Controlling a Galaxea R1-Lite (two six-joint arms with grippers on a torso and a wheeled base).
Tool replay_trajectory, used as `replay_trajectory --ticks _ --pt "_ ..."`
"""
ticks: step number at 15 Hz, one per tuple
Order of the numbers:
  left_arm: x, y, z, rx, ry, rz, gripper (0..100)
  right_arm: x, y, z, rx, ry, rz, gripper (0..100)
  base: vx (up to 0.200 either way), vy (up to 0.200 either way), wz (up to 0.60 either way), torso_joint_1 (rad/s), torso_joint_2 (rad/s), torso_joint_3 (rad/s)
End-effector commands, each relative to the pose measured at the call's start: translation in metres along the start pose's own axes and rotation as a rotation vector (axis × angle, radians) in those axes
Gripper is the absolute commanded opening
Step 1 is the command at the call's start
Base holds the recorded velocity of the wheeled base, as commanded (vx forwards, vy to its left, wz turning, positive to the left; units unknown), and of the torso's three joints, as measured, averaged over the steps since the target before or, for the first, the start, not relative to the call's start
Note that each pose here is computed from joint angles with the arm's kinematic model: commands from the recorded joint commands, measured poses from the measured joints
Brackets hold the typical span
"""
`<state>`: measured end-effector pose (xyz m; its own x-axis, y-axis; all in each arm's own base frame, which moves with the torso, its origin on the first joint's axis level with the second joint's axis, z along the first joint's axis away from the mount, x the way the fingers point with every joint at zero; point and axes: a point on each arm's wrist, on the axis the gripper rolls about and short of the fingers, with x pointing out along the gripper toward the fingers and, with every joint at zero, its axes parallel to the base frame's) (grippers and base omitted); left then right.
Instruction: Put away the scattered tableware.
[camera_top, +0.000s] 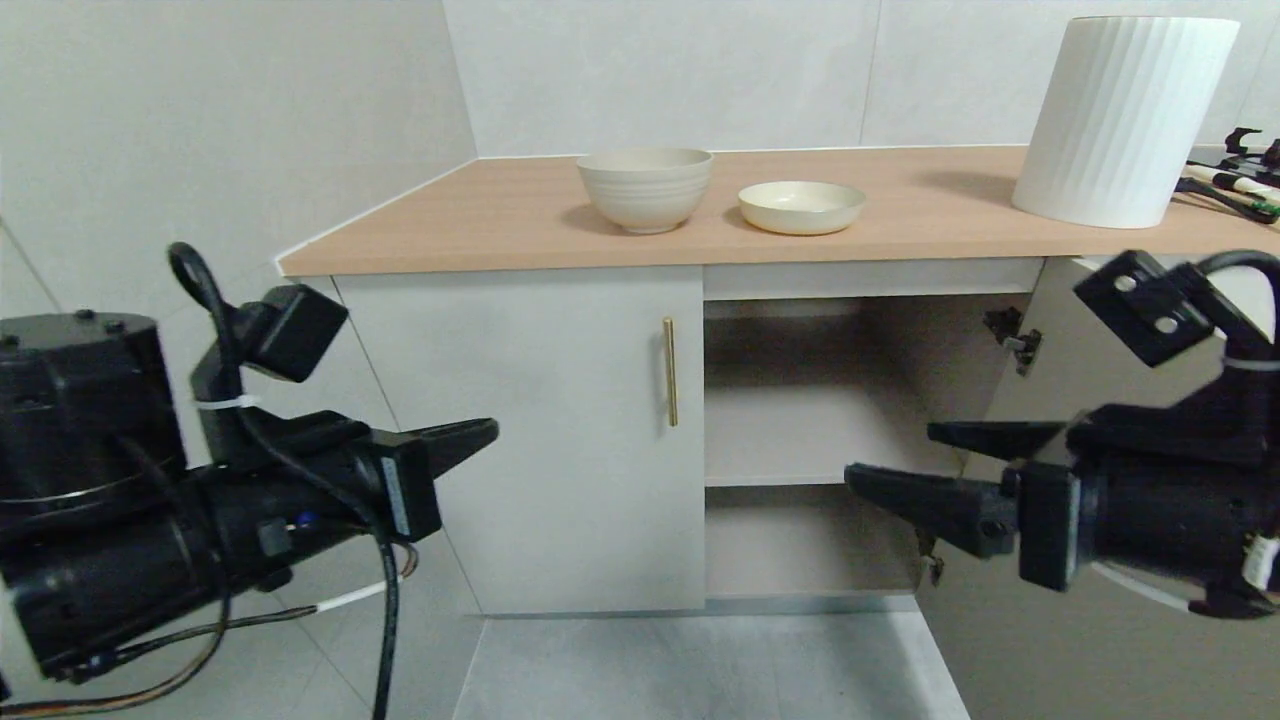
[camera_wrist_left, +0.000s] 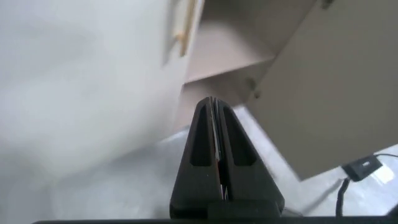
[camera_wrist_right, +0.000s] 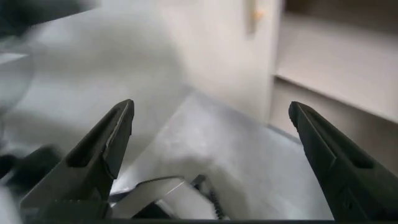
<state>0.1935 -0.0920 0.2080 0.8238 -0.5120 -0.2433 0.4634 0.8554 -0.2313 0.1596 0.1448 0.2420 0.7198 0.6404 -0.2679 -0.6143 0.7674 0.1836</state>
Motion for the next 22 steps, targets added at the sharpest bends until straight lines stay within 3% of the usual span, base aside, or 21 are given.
replay_trajectory --ticks 1,2,6,7,12,22 --pt "-0.037 0.001 0.021 0.002 -0.108 0.029 0 0.035 -0.008 0.006 0.006 0.079 -0.088 100 0.0 0.0 0.0 0.0 0.0 0.0" --pt "-0.043 0.002 0.022 -0.006 -0.071 0.046 0 0.035 -0.012 -0.001 0.016 0.114 -0.105 100 0.0 0.0 0.0 0.0 0.0 0.0" --pt "-0.034 0.003 0.021 -0.012 -0.025 0.053 0 0.028 -0.022 0.001 0.03 0.099 -0.143 100 0.0 0.0 0.0 0.0 0.0 0.0" --pt "-0.034 0.003 0.023 -0.014 -0.032 0.053 100 0.027 -0.022 0.003 0.031 0.09 -0.148 100 0.0 0.0 0.0 0.0 0.0 0.0" --pt "-0.039 0.001 0.029 -0.007 -0.068 0.047 100 0.009 -0.02 0.012 0.052 0.058 -0.155 100 0.0 0.0 0.0 0.0 0.0 0.0" --pt "-0.039 0.001 0.029 -0.004 -0.064 0.048 100 -0.009 -0.017 0.022 0.078 0.051 -0.158 100 0.02 0.0 0.0 0.0 0.0 -0.001"
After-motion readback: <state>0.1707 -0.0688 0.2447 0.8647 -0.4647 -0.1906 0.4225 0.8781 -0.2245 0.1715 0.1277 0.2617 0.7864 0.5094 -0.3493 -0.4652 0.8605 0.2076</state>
